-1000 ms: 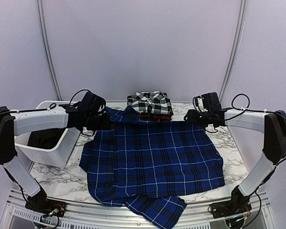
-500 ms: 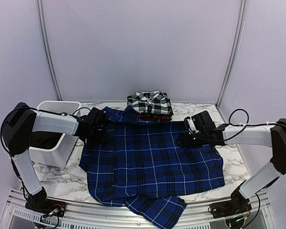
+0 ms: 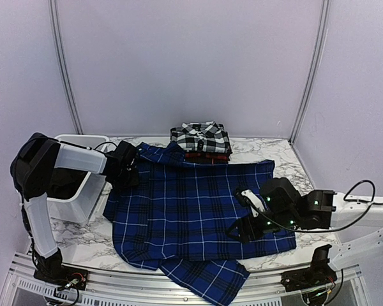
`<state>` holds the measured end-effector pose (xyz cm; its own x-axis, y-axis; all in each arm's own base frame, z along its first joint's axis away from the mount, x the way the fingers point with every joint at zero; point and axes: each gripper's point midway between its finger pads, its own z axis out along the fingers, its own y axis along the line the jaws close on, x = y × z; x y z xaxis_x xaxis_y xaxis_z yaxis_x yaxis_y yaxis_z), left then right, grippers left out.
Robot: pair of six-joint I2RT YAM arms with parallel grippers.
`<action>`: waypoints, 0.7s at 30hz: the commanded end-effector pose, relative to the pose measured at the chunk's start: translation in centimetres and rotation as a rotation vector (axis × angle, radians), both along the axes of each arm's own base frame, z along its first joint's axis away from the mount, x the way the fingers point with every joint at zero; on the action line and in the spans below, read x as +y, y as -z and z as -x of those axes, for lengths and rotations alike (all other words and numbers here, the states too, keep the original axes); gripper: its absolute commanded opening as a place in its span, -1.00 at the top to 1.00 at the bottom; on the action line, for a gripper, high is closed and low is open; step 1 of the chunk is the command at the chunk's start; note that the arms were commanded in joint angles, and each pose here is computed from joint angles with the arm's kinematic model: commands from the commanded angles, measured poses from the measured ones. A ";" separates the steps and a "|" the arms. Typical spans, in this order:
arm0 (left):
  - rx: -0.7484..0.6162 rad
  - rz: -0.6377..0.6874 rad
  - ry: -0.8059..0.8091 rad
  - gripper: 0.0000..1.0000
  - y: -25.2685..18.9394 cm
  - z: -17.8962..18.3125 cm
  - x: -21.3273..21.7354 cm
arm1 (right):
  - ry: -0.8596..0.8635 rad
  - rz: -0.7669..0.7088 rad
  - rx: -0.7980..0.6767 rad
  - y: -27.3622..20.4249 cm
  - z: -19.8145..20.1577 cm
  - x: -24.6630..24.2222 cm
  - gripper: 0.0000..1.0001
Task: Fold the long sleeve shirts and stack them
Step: Flatten out the crumpled shirt at the center of the board, then pick up the crumpled shirt from the center of the board.
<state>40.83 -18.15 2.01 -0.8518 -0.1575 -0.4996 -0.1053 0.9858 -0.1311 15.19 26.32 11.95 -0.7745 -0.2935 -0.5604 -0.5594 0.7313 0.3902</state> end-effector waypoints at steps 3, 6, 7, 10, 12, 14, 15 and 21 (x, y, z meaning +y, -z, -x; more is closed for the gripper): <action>0.003 -0.017 0.049 0.29 -0.6 -0.7 -0.3 | -0.087 0.088 0.162 1.7 8.1 -1.8 -0.43; -0.022 0.022 0.071 0.29 -2.3 -0.6 -0.9 | -0.099 0.111 0.198 2.1 10.5 -2.5 -0.43; -0.030 0.036 0.077 0.29 -2.9 -0.5 -1.1 | -0.099 0.114 0.207 2.2 11.1 -2.6 -0.43; -0.070 0.074 0.104 0.28 -5.4 0.2 -1.8 | -0.119 0.132 0.222 2.6 12.7 -2.6 -0.43; -0.086 0.093 0.128 0.28 -6.6 1.2 -2.5 | -0.132 0.155 0.234 3.2 13.5 -2.5 -0.43; -0.098 0.108 0.151 0.27 -7.6 2.3 -3.2 | -0.132 0.189 0.236 4.0 14.0 -2.4 -0.43; -0.104 0.111 0.165 0.26 -8.0 2.9 -3.5 | -0.121 0.210 0.227 4.4 14.0 -2.5 -0.43; -0.123 0.133 0.235 0.24 -9.7 6.9 -5.7 | -0.122 0.219 0.238 6.0 14.3 -0.7 -0.41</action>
